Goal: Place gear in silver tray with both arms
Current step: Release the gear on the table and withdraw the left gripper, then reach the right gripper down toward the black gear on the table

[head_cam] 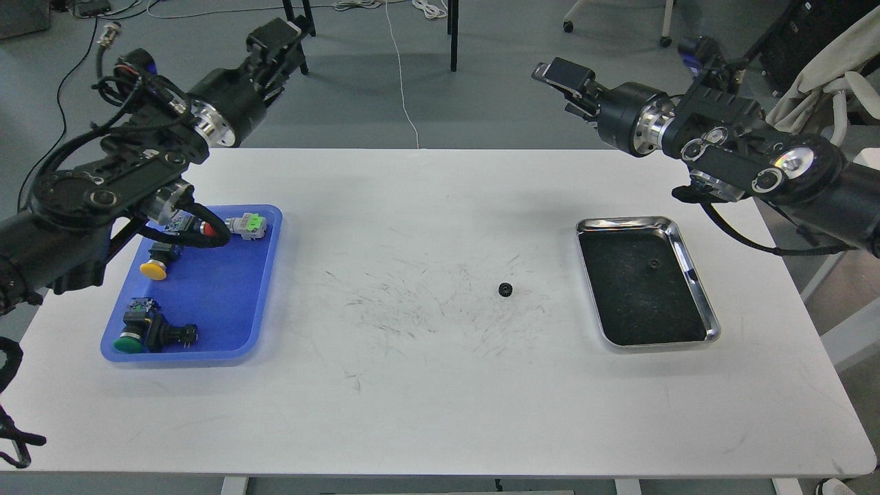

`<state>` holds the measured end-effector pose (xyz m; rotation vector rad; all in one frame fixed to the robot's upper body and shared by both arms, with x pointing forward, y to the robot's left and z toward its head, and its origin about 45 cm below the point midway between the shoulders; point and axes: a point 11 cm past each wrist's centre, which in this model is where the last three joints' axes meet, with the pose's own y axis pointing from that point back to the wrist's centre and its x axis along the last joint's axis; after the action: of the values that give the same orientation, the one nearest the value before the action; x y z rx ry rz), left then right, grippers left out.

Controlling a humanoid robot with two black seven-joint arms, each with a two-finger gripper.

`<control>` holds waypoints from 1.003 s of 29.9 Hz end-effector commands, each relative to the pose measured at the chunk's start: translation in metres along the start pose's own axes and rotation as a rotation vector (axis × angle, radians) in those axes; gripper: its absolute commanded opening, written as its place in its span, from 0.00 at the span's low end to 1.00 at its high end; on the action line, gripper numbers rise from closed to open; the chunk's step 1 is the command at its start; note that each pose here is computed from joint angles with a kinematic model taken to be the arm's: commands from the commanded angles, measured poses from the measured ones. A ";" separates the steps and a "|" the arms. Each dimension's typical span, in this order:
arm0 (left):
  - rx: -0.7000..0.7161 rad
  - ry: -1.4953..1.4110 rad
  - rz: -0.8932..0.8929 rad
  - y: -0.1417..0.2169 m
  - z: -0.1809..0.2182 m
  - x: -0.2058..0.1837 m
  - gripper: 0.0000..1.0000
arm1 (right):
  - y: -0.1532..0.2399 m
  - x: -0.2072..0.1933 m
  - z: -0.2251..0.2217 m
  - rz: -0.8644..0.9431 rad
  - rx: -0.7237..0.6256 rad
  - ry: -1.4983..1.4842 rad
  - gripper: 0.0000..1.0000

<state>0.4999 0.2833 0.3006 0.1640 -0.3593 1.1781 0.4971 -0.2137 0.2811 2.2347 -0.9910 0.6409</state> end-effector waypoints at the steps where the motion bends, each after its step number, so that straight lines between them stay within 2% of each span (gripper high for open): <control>1: 0.008 0.053 0.090 0.012 -0.002 0.033 0.61 | 0.002 -0.015 -0.011 -0.122 -0.018 0.111 0.95; 5: 0.021 0.109 0.144 0.021 -0.008 0.046 0.64 | 0.008 -0.013 -0.020 -0.204 -0.056 0.248 0.95; 9: 0.022 0.199 0.206 0.029 -0.012 0.060 0.73 | 0.007 -0.023 -0.032 -0.289 -0.060 0.384 0.95; 13: 0.025 0.264 0.183 0.036 -0.018 0.062 0.80 | 0.007 -0.033 -0.042 -0.359 -0.044 0.485 0.95; 17: 0.033 0.319 0.161 0.047 -0.026 0.064 0.81 | 0.003 -0.045 -0.054 -0.419 -0.023 0.563 0.95; 25: 0.030 0.480 -0.016 0.065 -0.036 0.042 0.81 | -0.004 -0.073 -0.078 -0.567 0.045 0.702 0.95; 30: 0.057 0.494 -0.048 0.075 -0.047 0.039 0.81 | -0.003 -0.086 -0.084 -0.642 0.077 0.791 0.95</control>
<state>0.4570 0.3585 0.2710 -0.0796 0.0970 1.1617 0.4372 -0.1179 0.2854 1.9253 0.0722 1.0868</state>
